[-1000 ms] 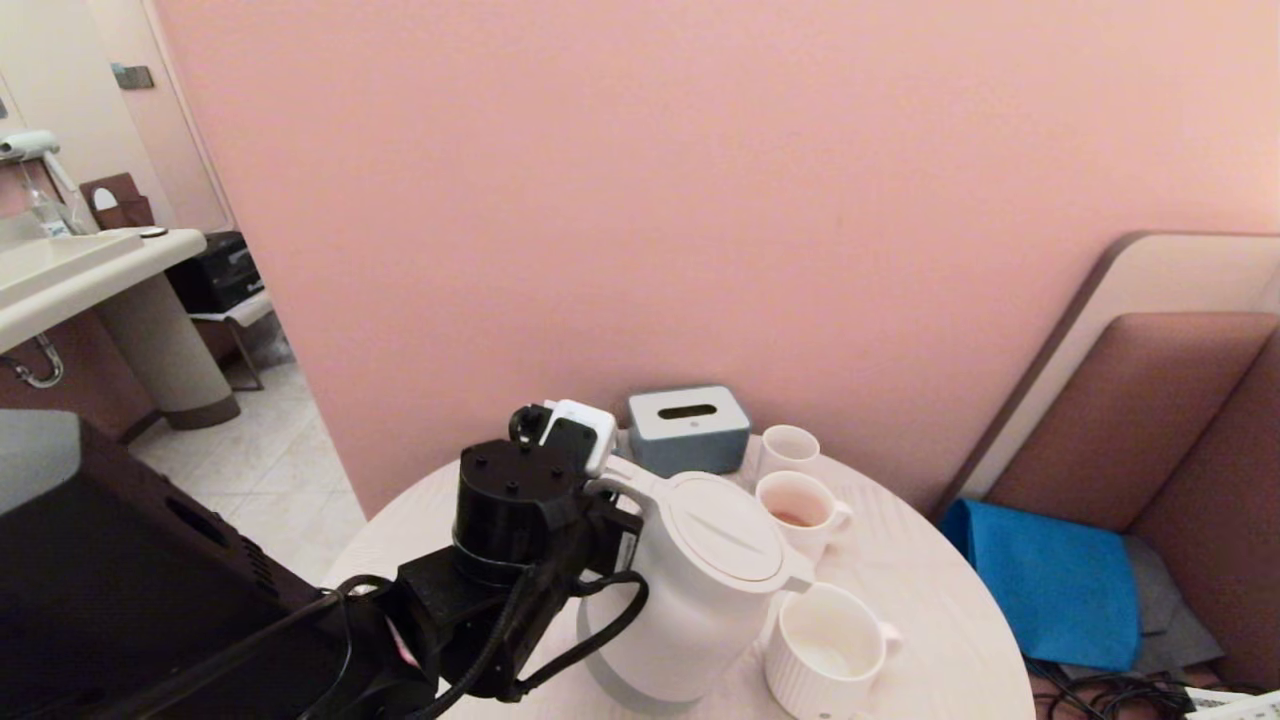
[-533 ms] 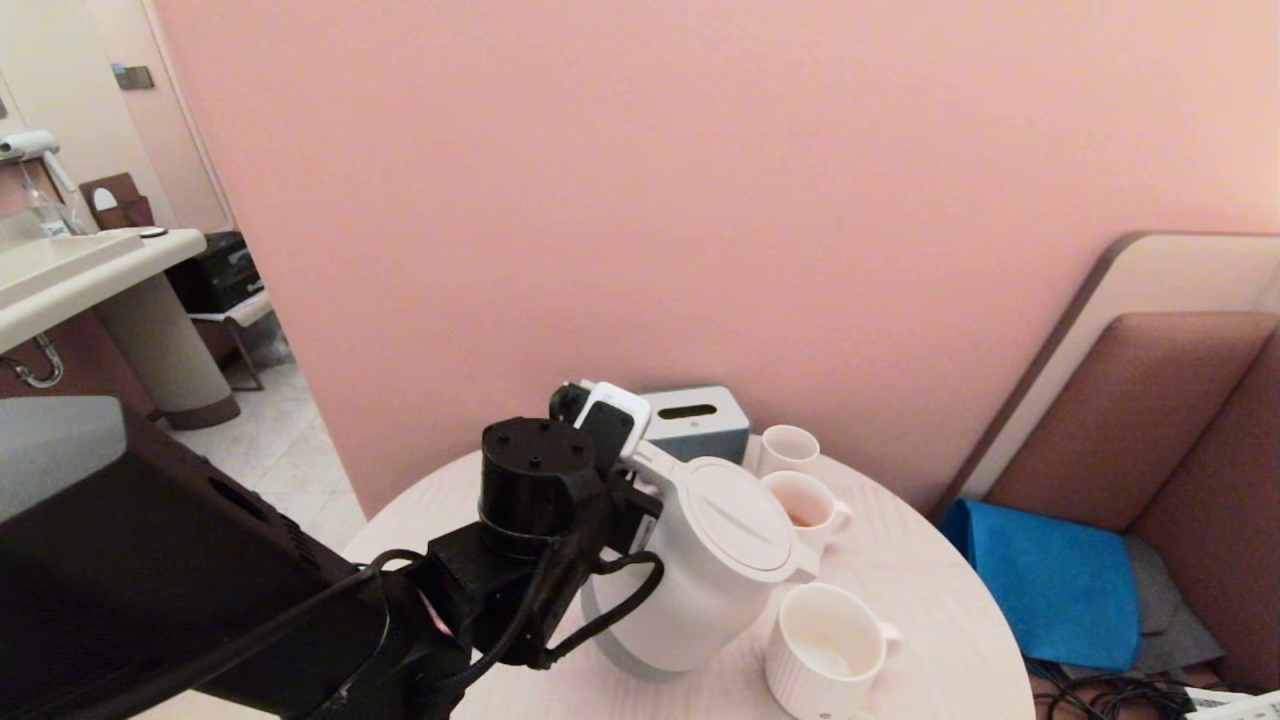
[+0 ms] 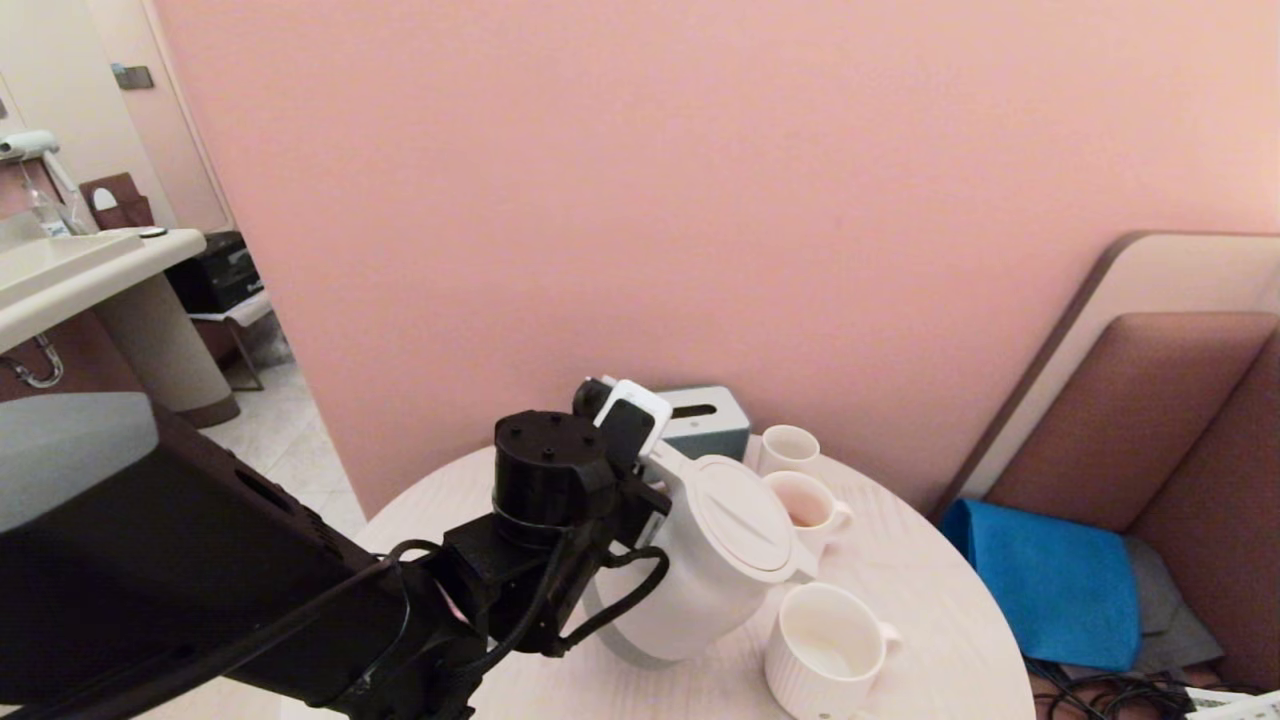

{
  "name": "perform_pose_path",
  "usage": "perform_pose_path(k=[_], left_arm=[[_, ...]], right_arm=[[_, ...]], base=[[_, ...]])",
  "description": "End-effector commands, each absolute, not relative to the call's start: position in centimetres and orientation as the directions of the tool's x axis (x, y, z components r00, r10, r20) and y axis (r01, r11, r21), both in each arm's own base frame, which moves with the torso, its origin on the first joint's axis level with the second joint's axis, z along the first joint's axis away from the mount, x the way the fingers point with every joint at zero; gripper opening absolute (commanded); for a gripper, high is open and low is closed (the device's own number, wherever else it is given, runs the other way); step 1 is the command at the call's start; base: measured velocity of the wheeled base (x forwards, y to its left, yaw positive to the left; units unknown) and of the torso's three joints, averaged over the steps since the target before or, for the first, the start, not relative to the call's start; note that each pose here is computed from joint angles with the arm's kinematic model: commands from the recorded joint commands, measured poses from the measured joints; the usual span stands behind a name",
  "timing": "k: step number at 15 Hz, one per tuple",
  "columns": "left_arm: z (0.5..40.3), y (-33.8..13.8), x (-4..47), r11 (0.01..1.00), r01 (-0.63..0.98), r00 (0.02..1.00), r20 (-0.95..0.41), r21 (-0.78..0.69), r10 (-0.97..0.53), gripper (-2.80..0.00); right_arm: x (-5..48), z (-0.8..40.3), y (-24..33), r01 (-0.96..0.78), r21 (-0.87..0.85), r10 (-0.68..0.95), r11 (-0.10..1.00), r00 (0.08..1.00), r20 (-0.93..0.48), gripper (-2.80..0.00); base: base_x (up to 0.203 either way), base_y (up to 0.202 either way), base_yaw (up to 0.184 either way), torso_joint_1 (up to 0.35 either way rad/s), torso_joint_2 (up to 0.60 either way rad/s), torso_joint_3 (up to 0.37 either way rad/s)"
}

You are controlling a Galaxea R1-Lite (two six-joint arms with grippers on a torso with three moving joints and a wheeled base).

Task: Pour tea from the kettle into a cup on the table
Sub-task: Pour water into the cup

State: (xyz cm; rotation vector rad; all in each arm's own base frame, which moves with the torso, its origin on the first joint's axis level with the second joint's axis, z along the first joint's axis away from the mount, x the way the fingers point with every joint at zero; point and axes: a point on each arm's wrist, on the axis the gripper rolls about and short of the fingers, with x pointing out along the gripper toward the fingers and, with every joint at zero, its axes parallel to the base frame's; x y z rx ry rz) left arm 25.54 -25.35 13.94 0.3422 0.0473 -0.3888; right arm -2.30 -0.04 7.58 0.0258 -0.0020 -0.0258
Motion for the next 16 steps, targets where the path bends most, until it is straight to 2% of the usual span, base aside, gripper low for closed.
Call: perform_pose_path(k=[1, 16], left_arm=[[14.4, -25.5, 25.7, 0.859, 0.372, 0.927, -0.092, 0.351, -0.364, -2.8], [15.2, -27.7, 26.1, 0.803, 0.366, 0.918, -0.04, 0.471, -0.395, -2.8]], right_arm=[[-2.3, 7.6, 0.0, 0.026, 0.026, -0.026, 0.999, 1.0, 0.0, -2.8], [-2.3, 7.6, 0.0, 0.026, 0.026, -0.026, 0.999, 1.0, 0.0, -2.8]], base=[[0.0, 0.0, 0.0, 0.0, 0.0, 0.0], [0.0, 0.0, 0.0, 0.0, 0.0, 0.0]])
